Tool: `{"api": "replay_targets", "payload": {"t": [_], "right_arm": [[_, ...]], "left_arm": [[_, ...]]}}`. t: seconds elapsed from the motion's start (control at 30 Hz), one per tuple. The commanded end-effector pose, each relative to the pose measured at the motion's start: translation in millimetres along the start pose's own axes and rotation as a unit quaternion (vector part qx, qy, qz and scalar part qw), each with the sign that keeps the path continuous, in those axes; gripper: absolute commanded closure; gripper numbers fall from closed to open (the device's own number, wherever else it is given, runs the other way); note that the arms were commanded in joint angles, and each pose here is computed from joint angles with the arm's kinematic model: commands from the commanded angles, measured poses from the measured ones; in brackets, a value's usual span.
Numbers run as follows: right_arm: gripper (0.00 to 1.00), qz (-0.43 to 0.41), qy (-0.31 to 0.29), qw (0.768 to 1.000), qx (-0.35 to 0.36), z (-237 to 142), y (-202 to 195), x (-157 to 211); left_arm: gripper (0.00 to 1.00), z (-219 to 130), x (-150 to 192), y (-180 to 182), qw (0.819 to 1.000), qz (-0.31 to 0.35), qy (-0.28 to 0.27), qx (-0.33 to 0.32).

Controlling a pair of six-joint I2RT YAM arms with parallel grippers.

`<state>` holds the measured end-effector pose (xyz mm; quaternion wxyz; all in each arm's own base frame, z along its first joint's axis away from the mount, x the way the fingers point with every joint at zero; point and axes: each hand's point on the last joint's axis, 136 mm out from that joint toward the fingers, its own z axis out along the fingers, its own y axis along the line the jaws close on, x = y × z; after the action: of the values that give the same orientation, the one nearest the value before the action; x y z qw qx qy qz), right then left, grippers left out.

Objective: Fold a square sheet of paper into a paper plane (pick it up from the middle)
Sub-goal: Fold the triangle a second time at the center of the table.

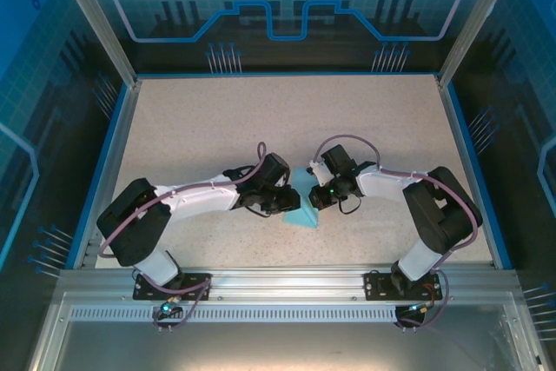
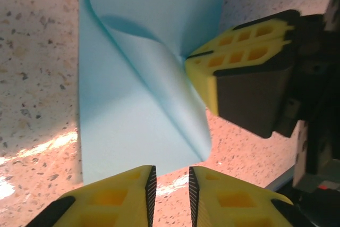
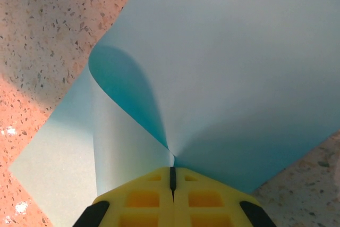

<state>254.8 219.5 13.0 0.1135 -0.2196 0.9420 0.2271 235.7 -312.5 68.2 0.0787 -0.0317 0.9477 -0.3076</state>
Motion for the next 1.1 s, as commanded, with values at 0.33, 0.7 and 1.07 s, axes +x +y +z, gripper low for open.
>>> {"api": "replay_targets", "payload": {"t": [0.33, 0.7, 1.07], "right_arm": [[0.95, 0.001, 0.008, 1.000, -0.016, 2, 0, 2], [0.95, 0.004, 0.011, 1.000, -0.013, 4, -2, 2], [0.95, 0.007, 0.011, 1.000, -0.010, 4, -3, 2]], "left_arm": [[0.73, 33, -27, -17, 0.995, -0.088, -0.022, 0.047], [0.75, 47, -26, -4, 0.992, -0.114, -0.023, 0.039], [0.81, 53, -17, 25, 0.991, -0.131, -0.028, 0.004]]}}
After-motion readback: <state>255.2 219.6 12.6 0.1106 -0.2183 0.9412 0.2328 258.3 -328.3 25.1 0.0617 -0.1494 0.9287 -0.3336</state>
